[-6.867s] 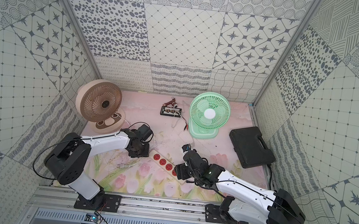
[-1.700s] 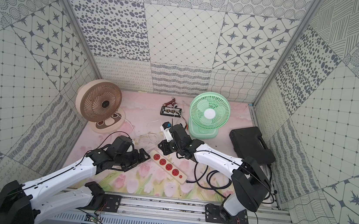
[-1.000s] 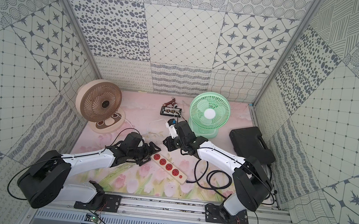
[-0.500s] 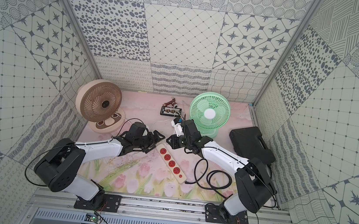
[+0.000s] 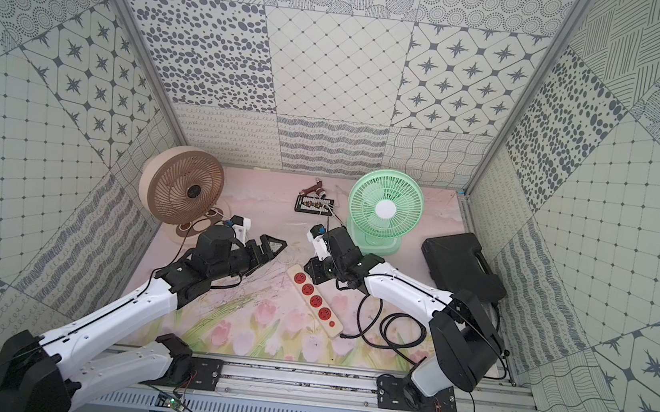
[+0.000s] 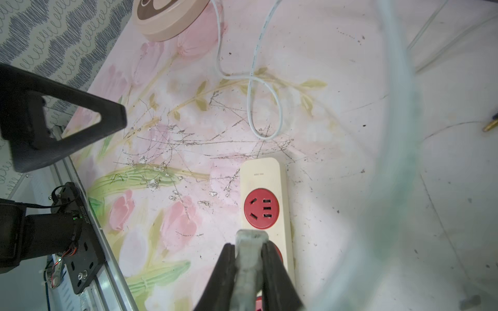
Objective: Plug the desk fan into the power strip
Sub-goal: Insert the plug into the socket.
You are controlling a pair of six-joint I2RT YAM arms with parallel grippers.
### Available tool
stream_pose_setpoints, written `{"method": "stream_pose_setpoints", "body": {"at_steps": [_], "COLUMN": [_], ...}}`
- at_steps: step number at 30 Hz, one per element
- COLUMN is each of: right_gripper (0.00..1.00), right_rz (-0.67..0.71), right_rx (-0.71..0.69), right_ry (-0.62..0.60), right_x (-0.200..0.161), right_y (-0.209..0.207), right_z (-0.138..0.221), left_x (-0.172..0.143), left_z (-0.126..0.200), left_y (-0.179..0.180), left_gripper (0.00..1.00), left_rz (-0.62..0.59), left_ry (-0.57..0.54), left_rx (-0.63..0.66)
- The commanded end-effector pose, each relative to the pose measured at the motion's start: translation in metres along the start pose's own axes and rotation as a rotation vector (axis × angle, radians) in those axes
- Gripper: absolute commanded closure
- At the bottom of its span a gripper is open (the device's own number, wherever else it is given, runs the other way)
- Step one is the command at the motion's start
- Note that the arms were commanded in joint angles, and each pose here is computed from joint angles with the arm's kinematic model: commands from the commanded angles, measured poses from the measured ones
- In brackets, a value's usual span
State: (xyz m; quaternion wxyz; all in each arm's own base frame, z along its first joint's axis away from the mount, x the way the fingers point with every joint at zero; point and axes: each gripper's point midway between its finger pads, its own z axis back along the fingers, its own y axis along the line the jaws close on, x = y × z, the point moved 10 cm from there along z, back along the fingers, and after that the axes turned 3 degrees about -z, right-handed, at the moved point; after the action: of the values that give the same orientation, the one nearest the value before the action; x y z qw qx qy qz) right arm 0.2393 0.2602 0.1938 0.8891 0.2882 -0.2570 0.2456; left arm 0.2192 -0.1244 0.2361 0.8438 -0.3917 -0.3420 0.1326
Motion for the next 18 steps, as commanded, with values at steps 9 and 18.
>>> {"method": "stream_pose_setpoints", "body": {"at_steps": [9, 18], "right_gripper": [1.00, 1.00], "right_rz": [0.087, 0.099], "right_rx": [-0.052, -0.078], "right_ry": [0.020, 0.044], "right_x": [0.008, 0.008], "right_y": [0.004, 0.000], "right_z": [-0.028, -0.042], "left_x": [-0.018, -0.017], "left_z": [0.009, 0.010], "left_y": [0.046, 0.044], "left_gripper": [0.01, 0.01], "left_rz": [-0.207, -0.211], "left_ry": [-0.110, -0.113], "left_rx": [0.190, 0.184]}}
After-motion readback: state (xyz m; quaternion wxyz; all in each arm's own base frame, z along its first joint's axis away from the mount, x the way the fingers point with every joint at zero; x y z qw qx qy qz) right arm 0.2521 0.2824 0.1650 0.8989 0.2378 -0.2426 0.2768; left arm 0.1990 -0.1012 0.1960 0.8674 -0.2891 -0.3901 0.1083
